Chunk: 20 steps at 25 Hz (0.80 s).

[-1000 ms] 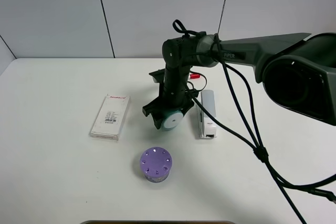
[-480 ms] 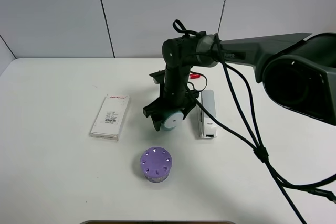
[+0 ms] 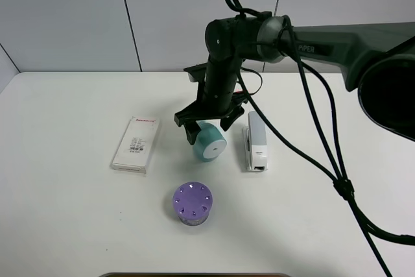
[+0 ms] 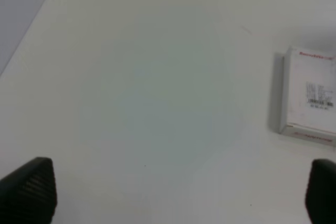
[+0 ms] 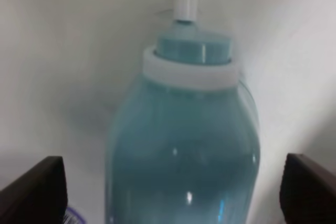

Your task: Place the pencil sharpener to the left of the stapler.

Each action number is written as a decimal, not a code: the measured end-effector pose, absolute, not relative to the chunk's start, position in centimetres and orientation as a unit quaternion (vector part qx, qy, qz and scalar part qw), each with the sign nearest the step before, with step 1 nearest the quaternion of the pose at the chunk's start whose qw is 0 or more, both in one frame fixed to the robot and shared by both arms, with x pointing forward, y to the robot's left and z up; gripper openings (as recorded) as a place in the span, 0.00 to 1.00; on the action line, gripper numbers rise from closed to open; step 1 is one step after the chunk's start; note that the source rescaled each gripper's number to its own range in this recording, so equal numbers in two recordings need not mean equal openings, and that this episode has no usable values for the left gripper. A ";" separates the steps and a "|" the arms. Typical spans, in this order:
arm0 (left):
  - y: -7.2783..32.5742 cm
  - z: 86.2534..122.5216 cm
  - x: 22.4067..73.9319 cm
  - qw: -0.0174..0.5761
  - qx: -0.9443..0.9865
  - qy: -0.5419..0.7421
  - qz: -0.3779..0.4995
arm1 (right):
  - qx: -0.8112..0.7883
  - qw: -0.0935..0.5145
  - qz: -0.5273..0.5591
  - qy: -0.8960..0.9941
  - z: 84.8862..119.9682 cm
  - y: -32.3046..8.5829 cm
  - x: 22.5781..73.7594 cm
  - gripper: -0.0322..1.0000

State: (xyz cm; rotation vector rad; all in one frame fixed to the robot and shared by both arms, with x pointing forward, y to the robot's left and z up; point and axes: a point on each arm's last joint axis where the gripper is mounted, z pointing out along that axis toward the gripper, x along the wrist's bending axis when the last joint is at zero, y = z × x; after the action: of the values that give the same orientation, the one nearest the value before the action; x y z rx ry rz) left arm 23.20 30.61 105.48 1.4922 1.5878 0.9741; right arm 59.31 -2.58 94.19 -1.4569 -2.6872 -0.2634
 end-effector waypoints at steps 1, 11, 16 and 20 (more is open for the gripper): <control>30.6 105.5 23.2 0.369 0.581 0.618 0.379 | -0.474 0.037 -0.085 -0.876 94.6 -2.7 59.2 0.70; 30.6 105.5 23.2 0.369 0.581 0.618 0.379 | -0.461 0.024 -0.102 -0.881 101.6 -4.2 57.2 0.70; 30.6 105.5 23.2 0.369 0.581 0.618 0.379 | -0.451 -0.017 -0.148 -0.880 107.0 -5.6 55.7 0.70; 30.6 105.5 23.2 0.369 0.581 0.618 0.379 | -0.450 -0.061 -0.184 -0.872 111.2 -7.2 54.2 0.70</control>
State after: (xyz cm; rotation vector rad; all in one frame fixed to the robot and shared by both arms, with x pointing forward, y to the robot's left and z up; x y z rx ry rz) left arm 23.20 30.61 105.48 1.4922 1.5878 0.9741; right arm 54.25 -7.19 111.20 -1.4718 -2.8503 -0.6005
